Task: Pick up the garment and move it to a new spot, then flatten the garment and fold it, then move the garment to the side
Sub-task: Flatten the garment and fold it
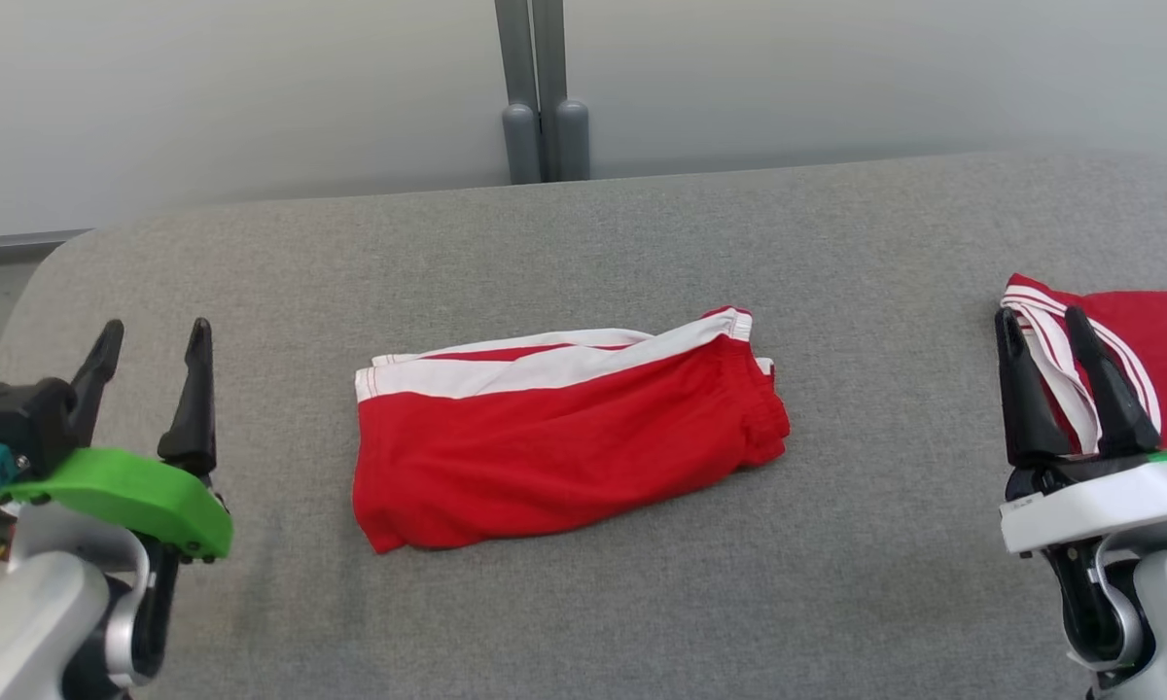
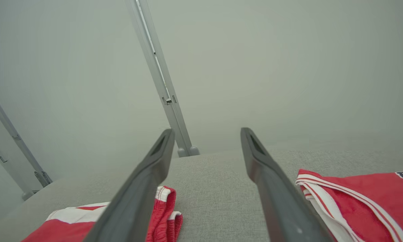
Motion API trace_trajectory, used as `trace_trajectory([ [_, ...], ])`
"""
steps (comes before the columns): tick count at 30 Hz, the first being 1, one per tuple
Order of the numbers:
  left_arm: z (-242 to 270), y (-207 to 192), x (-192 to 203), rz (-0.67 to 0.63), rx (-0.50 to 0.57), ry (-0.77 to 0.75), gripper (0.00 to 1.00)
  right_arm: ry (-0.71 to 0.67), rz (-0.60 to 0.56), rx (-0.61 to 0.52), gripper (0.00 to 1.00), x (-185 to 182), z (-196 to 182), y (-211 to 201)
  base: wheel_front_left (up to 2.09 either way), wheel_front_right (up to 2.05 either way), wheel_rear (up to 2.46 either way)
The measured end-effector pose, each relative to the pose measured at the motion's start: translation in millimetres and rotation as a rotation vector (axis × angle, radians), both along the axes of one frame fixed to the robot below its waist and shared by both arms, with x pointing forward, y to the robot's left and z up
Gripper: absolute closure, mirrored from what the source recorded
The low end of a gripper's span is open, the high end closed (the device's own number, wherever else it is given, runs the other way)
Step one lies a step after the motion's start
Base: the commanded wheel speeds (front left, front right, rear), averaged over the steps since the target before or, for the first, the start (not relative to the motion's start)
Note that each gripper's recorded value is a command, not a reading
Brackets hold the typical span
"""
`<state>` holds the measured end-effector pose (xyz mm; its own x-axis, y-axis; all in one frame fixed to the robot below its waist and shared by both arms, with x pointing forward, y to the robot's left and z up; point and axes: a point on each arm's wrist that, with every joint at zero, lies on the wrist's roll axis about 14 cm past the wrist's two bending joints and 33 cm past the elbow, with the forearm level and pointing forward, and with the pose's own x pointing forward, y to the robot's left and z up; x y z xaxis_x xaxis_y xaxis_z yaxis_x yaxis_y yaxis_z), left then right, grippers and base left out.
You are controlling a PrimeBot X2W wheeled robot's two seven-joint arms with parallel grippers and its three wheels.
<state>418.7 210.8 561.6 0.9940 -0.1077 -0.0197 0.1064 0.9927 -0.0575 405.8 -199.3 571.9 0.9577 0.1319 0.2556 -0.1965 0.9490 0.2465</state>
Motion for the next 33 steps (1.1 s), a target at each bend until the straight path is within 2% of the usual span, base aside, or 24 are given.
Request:
trace_trajectory([
  [4,3,-8,-15,0.058,-0.072,-0.053,0.00,0.028,-0.010,0.009,0.00,-3,-13,8,0.00,0.00,0.00],
  [8,0,-9,-28,0.112,-0.068,-0.101,0.00,0.052,-0.025,0.019,0.00,-5,-23,9,0.00,0.00,0.00],
  [17,-24,-17,-46,0.119,-0.082,-0.106,0.00,0.103,-0.021,-0.001,0.00,-7,-40,12,0.00,0.00,0.00],
  [21,-28,-16,-49,0.121,-0.090,-0.108,0.00,0.143,0.018,-0.018,0.00,-5,-52,22,0.00,0.00,0.00],
  [27,-36,-21,-55,0.110,-0.110,-0.101,0.00,0.299,0.101,-0.045,0.00,18,-76,47,0.00,0.00,0.00],
  [33,-47,-8,-64,0.152,-0.116,-0.077,0.00,0.353,0.176,-0.038,0.00,50,-78,85,0.00,0.00,0.00],
])
